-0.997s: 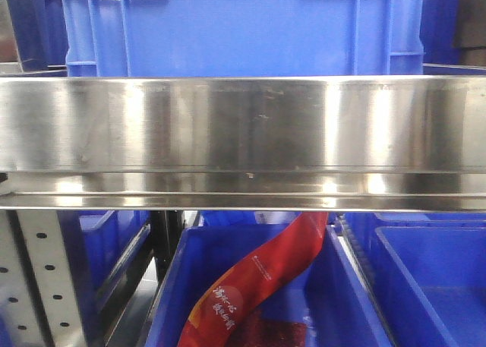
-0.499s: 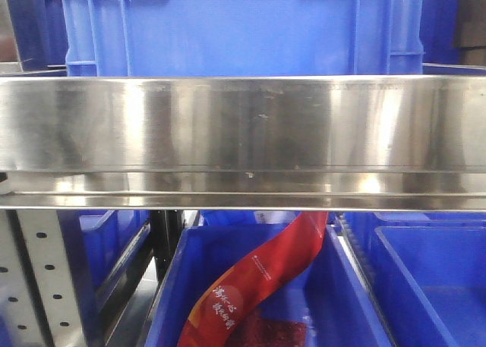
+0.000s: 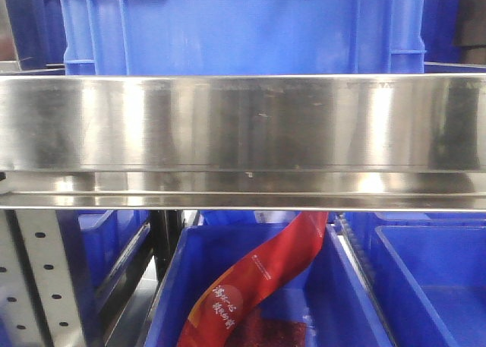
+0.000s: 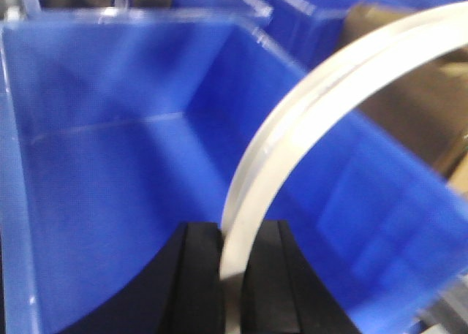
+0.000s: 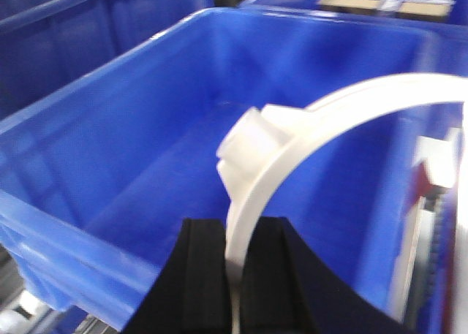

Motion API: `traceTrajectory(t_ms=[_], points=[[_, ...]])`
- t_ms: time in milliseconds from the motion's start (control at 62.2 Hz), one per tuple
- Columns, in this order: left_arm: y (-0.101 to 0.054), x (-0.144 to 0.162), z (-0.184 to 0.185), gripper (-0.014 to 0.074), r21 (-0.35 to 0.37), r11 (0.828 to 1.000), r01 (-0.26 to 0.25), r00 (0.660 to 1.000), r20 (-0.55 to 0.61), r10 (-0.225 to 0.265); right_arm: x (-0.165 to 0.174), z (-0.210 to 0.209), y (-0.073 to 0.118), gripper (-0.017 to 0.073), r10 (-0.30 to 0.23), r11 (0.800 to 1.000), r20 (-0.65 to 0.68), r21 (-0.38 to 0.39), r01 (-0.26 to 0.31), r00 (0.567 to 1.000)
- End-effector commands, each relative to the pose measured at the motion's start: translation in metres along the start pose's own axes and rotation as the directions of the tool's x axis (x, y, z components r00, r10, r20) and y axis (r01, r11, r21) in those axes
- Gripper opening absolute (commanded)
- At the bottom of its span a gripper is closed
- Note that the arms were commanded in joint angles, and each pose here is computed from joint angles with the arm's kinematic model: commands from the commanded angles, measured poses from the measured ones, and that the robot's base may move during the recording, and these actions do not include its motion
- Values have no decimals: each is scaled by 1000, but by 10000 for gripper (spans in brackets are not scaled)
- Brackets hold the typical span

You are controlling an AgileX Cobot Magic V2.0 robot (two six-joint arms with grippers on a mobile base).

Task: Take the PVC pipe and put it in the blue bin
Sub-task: 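Lower the white curved pipe with both grippers into the blue bin, then open both grippers to release the pipe into the bin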

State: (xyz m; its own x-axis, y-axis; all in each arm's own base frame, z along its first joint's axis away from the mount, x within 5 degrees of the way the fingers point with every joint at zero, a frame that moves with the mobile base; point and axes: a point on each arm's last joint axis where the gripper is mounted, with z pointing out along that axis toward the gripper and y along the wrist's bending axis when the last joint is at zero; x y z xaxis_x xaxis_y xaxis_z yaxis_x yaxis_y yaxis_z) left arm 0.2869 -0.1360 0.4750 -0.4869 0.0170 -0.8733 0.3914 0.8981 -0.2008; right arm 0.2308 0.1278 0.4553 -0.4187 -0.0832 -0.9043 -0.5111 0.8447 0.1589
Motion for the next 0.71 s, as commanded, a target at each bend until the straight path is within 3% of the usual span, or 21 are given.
traceTrajectory(t_ms=[0,290,483,692], points=[[-3,-8,7,-111,-38,999,-5,1000,-10,4,-9,13,4,-162,3,1000,-20,-29,-4,1000],[-2,-16,41,-111,-41,999,1,1000,-13,-2,-29,56,6,-162,38,997,-54,-71,-42,998],[6,-17,65,-111,-43,995,87,996,-18,-88,-27,79,5,-162,69,993,-95,-91,-78,993],[9,-14,80,-111,-47,995,91,995,-30,-93,-23,95,3,-162,84,992,-108,-90,-94,991]])
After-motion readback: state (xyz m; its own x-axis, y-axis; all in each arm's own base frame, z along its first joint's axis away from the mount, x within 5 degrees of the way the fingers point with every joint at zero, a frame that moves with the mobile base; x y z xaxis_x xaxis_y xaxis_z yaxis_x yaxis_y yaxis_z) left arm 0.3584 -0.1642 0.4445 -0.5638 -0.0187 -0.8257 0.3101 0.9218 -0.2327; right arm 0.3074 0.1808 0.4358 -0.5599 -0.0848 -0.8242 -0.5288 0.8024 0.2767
